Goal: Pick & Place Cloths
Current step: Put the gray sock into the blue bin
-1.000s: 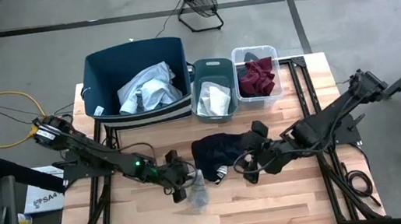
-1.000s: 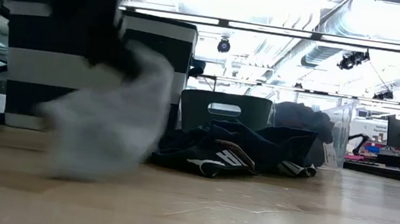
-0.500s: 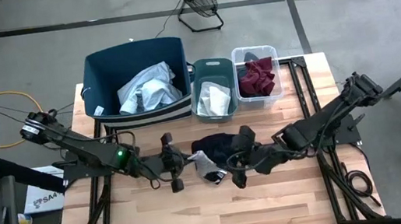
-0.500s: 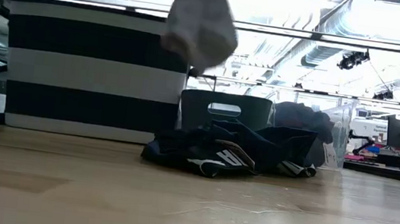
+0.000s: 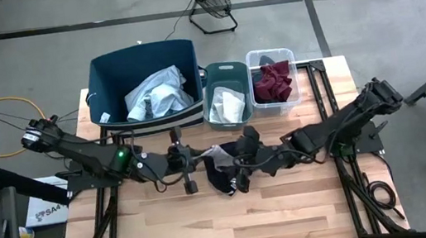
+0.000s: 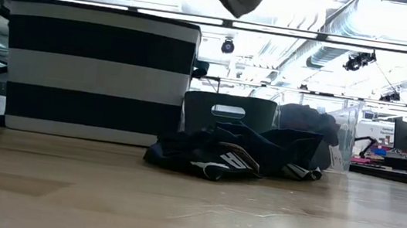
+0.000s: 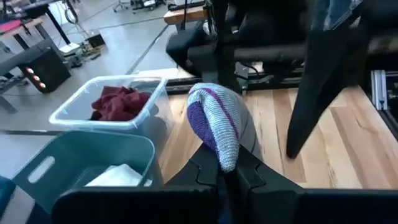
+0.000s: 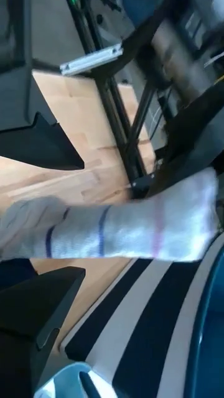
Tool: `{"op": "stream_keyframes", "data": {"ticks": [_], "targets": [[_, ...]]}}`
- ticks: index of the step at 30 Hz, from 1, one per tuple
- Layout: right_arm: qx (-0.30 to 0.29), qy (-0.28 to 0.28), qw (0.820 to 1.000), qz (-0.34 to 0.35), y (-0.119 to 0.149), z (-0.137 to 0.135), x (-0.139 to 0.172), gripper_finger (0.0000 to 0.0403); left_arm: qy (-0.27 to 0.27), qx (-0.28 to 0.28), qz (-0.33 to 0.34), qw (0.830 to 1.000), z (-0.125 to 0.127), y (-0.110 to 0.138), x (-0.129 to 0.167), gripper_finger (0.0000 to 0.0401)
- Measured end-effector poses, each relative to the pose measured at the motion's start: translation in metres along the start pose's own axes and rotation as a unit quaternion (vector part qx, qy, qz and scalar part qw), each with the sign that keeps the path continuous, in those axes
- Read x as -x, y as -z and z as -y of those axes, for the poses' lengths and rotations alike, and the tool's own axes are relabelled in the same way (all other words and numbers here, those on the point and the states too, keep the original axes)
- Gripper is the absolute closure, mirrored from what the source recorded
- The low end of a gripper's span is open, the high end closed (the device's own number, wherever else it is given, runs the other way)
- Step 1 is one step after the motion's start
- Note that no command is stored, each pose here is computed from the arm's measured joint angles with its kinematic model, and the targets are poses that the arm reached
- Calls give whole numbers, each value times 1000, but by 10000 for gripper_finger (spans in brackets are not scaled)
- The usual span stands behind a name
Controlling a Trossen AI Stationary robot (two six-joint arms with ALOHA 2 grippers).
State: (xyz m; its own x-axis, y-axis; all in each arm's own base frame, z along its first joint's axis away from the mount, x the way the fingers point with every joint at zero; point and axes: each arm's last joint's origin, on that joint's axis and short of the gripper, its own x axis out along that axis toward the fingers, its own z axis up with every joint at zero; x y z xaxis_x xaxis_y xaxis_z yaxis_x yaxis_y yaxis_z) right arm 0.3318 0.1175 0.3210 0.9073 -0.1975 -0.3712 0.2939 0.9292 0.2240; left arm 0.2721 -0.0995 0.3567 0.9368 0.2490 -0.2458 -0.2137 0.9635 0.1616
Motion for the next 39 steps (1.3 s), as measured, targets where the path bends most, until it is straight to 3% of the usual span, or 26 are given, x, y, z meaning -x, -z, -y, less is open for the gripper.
{"op": "stream_keyframes", "data": {"ticks": [4, 7, 15, 17, 29, 39], "targets": [[2, 0, 1000, -8, 1, 2, -3, 149, 2, -8, 5, 1000, -1, -6, 2, 401], [-2, -4, 1000, -9, 0, 4, -4, 179, 0, -17, 6, 1000, -1, -7, 2, 401], [-1, -4, 1000, -11, 1, 4, -5, 360, 0, -21, 3, 1000, -2, -7, 2, 399], [-1, -4, 1000, -10, 0, 4, -5, 390, 0, -21, 4, 1000, -1, -7, 2, 398], [-19, -8, 1000, -17, -1, 8, -8, 398, 7, -22, 16, 1000, -5, -11, 8, 320], [-24, -4, 999, -24, -3, 15, -12, 399, 16, -4, 11, 1000, -27, -17, 38, 143]]}}
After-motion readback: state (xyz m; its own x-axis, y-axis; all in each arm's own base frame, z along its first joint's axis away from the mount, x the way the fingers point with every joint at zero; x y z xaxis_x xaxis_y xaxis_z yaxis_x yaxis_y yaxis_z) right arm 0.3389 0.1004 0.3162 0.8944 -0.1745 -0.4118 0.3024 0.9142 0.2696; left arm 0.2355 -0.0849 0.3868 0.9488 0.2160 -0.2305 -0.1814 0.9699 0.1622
